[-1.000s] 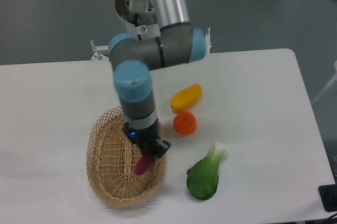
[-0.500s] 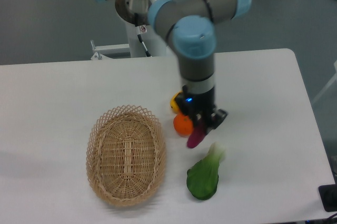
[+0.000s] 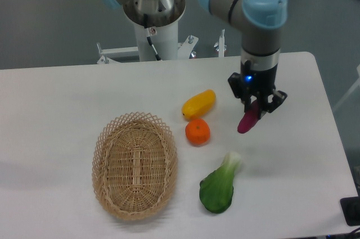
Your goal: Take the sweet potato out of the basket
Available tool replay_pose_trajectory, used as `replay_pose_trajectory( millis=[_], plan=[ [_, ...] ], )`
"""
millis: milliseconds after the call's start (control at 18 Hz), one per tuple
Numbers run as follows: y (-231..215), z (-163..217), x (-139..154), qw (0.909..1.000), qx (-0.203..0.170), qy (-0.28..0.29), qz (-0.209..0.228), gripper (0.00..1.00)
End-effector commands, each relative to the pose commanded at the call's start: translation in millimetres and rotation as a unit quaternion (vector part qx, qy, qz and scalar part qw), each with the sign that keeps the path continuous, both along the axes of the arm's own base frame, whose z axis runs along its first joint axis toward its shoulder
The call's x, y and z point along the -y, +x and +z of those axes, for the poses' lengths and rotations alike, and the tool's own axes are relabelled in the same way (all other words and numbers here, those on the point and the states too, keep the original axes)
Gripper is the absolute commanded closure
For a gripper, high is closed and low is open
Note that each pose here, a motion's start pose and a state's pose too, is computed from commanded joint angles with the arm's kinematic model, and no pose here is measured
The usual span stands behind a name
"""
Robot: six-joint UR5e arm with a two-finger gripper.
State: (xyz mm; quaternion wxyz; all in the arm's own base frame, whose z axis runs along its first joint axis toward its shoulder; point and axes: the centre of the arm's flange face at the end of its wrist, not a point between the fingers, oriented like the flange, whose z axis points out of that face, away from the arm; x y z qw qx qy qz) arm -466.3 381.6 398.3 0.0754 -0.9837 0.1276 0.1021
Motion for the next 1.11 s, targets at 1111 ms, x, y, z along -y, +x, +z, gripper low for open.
replay_pose_trajectory(
  millis=[1111],
  plan=[
    [-3.7, -1.5, 4.2, 1.0000, 0.000, -0.001, -0.001, 0.79]
  ],
)
